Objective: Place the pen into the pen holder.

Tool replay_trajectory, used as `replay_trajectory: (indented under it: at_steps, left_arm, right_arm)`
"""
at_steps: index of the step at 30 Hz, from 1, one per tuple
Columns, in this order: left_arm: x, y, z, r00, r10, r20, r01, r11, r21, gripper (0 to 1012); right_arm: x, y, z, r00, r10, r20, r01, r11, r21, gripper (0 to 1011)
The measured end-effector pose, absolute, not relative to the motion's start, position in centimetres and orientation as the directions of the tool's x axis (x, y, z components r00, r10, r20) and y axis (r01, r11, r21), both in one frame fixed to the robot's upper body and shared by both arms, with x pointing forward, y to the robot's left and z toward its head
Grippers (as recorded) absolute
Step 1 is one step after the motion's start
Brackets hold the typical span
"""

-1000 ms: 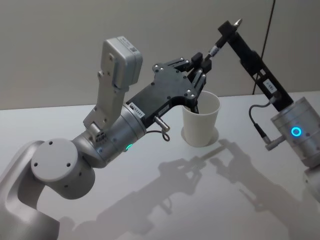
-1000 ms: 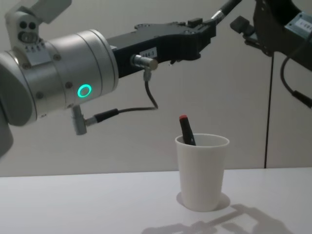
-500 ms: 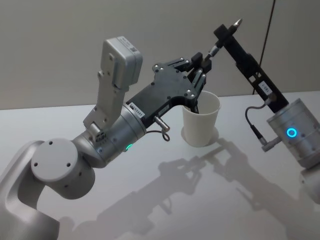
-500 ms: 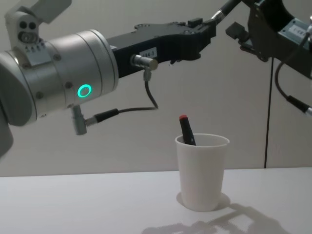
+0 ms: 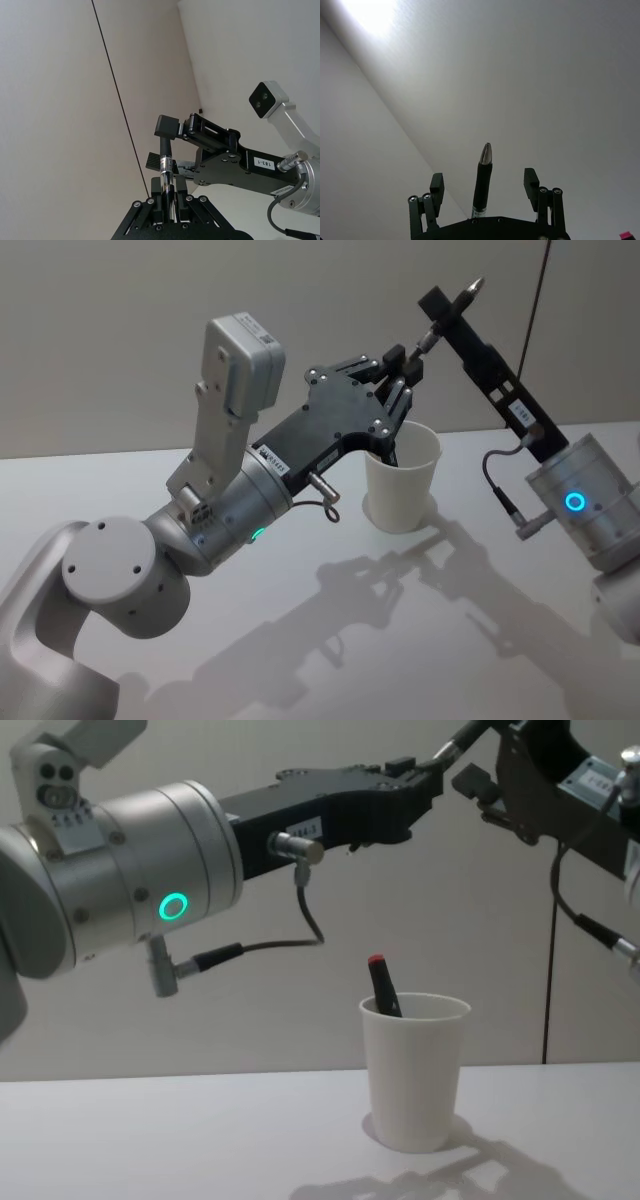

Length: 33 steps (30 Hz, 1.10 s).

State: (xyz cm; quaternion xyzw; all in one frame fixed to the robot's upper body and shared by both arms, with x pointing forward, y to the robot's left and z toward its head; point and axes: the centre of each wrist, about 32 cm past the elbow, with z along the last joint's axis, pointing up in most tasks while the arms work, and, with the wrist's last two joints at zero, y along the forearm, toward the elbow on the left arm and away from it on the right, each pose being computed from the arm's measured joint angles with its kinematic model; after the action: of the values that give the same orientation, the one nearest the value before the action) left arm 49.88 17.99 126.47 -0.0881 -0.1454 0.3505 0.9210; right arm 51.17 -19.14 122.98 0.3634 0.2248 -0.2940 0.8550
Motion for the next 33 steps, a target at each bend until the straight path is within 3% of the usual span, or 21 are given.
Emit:
replay_trajectory:
  at_steps: [19,23,33]
  left_arm:
    - [49.88,17.99,126.47,0.712,0.671,0.206,-0.62,0.739,-0.264,166]
    - [49.88,17.99,126.47,0.712,0.671,0.206,-0.62,0.739,-0.264,166]
    - [49.88,17.99,126.48,0.712,0.671,0.206,-0.62,0.739,-0.264,166]
  right_arm:
    - [51.44,-18.77,123.03,0.736,-0.32,-0.597,0.652,0.571,0.498,998]
    - [51.47,-18.72,123.05,0.737,-0.317,-0.597,0.651,0.572,0.499,946]
    - [51.49,-18.69,123.05,0.738,-0.315,-0.597,0.649,0.574,0.499,652]
